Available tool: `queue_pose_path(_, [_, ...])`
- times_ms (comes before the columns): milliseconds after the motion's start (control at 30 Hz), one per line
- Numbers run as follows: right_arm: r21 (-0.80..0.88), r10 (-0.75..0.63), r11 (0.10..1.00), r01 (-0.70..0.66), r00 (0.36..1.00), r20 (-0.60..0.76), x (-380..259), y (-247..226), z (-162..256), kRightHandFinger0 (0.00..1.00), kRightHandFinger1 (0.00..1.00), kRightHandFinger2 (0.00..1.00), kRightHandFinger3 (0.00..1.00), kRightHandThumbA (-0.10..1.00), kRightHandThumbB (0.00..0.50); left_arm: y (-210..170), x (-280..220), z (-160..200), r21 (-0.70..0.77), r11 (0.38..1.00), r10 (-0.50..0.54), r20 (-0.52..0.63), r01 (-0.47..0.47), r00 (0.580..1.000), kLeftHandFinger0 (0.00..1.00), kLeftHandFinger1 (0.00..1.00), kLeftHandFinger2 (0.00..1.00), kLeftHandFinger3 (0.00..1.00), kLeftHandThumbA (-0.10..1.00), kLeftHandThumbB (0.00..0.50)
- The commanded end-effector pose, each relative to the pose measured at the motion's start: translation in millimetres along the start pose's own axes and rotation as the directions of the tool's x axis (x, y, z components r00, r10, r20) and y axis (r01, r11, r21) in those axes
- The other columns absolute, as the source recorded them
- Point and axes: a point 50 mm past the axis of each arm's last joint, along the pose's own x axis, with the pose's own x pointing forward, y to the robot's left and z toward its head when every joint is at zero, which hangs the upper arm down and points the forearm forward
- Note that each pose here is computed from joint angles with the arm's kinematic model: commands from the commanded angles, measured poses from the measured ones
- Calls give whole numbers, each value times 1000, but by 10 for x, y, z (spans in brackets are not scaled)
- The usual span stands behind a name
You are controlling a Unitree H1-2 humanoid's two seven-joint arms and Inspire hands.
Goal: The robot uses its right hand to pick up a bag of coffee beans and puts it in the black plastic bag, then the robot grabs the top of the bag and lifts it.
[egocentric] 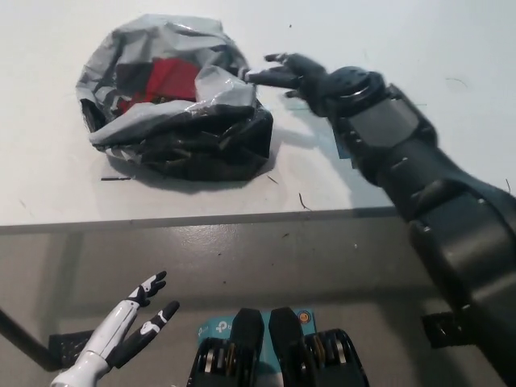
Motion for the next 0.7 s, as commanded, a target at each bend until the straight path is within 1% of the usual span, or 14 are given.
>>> queue_pose_path(0, [-113,-30,992,57,975,221,-144,-366,581,1000,1000,1000,1000,912,458,58,-25,25,13,1000,7,35,-7,999,1000,1000,1000,1000,915,170])
queue_pose_path(33, [-106,-21,993,51,964,266,-181,-425,672,1000,1000,1000,1000,913,412,58,-27,30,15,1000,7,34,-8,999,1000,1000,1000,1000,914,168])
queue_pose_path(67, [-96,-12,994,43,954,299,-210,-464,736,1000,1000,1000,1000,911,400,56,-28,34,17,1000,7,33,-8,999,1000,1000,1000,1000,913,168])
queue_pose_path(100, [-73,-17,996,42,951,308,-231,-494,794,1000,1000,1000,1000,874,414,59,-21,39,17,1000,8,34,-9,999,1000,1000,1000,1000,912,165])
queue_pose_path(133, [-5,-34,999,38,945,326,-286,-577,932,1000,1000,1000,1000,830,463,65,-5,49,1,1000,11,32,-11,999,1000,1000,1000,1000,885,166])
queue_pose_path(167, [12,-36,999,34,940,340,-323,-626,1011,1000,1000,1000,1000,875,491,67,-1,51,-7,1000,12,29,-12,1000,1000,1000,1000,1000,878,170])
queue_pose_path(300, [105,2,993,-52,905,425,-496,-832,1282,1000,1000,1000,1000,954,500,53,-41,40,-2,1000,10,19,-10,1000,1000,1000,1000,1000,875,165])
queue_pose_path(333, [137,16,987,-83,901,433,-536,-873,1338,1000,1000,1000,1000,930,500,46,-51,34,5,1000,11,24,-11,1000,1000,1000,1000,1000,879,157])
queue_pose_path(400, [235,11,962,-138,881,472,-655,-980,1500,1000,1000,1000,1000,842,500,42,-47,22,7,1000,11,30,-11,999,1000,1000,1000,1000,879,166])
queue_pose_path(467, [333,45,908,-255,848,528,-817,-1118,1674,1000,1000,1000,1000,794,500,37,-49,10,-9,1000,9,23,-9,1000,1000,1000,1000,1000,863,170])
queue_pose_path(533, [356,81,869,-345,807,585,-969,-1235,1783,1000,1000,1000,1000,830,500,36,-52,7,-11,1000,5,25,-5,1000,1000,1000,1000,1000,862,167])
queue_pose_path(600, [371,69,850,-373,779,624,-1068,-1288,1841,1000,1000,1000,1000,845,500,38,-67,8,-8,1000,8,20,-8,1000,1000,1000,1000,1000,856,162])
queue_pose_path(633, [359,45,850,-385,732,679,-1264,-1382,1908,1000,1000,1000,1000,896,500,46,-80,9,2,1000,8,14,-8,1000,1000,1000,1000,1000,866,163])
queue_pose_path(667, [347,36,857,-381,716,697,-1343,-1413,1923,1000,1000,1000,1000,905,500,50,-79,11,5,1000,8,13,-8,1000,1000,1000,1000,1000,868,163])
